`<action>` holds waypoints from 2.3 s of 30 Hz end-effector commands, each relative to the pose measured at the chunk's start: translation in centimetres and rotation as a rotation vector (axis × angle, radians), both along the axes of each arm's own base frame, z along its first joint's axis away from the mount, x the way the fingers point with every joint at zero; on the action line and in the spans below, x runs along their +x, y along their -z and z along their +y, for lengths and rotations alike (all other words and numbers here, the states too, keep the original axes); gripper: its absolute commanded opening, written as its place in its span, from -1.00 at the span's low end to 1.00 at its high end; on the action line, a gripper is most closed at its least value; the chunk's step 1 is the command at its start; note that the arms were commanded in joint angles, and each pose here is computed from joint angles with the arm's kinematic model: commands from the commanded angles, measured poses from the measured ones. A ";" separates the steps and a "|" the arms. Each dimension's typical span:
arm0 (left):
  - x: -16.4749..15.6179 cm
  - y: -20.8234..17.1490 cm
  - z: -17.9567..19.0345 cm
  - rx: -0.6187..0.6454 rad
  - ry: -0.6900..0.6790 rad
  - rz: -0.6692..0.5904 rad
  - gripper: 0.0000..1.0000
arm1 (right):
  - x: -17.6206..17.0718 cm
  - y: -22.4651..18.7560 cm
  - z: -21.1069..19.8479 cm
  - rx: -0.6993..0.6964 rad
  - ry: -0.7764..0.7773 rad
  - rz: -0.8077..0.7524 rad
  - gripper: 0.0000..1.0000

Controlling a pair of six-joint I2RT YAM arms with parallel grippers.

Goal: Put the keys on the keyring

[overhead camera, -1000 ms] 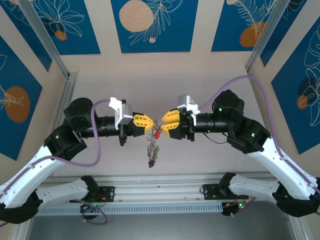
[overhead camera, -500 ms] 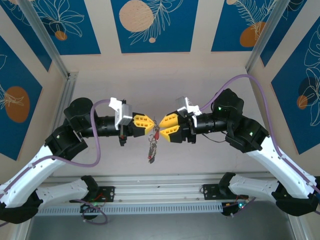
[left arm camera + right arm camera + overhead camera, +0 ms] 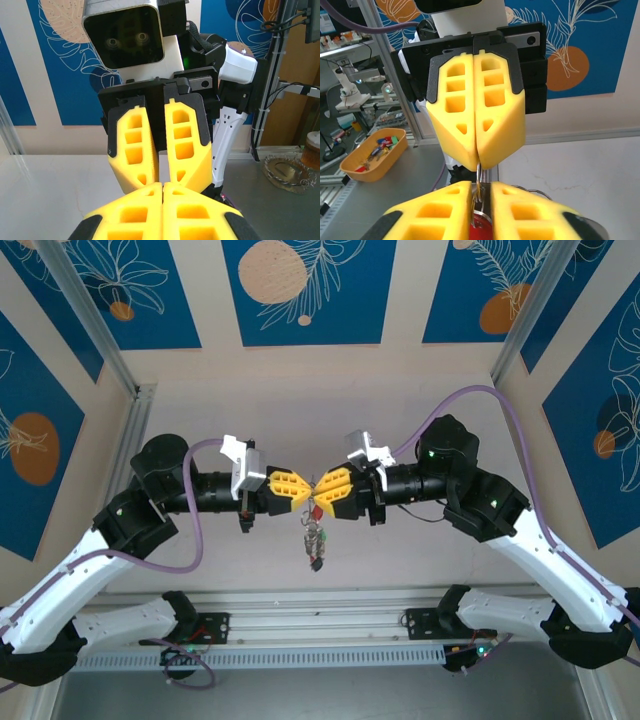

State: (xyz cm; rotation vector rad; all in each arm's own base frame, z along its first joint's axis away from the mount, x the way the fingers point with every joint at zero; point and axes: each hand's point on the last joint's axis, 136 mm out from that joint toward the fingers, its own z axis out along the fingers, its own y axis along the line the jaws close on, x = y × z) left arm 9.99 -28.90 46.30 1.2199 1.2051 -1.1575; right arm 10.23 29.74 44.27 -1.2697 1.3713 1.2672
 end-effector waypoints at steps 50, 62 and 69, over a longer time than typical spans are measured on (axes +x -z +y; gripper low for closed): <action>3.7 4.7 0.4 0.431 -0.140 -0.006 -0.41 | 2.7 1.1 0.5 -0.402 0.185 -0.368 -1.00; 3.8 4.3 -0.1 0.382 -0.137 -0.014 -1.00 | 1.9 0.7 0.4 -0.355 0.164 -0.352 -0.83; 2.8 3.0 0.2 0.316 -0.117 -0.009 -1.00 | 1.5 0.8 -0.8 -0.291 0.168 -0.275 -0.30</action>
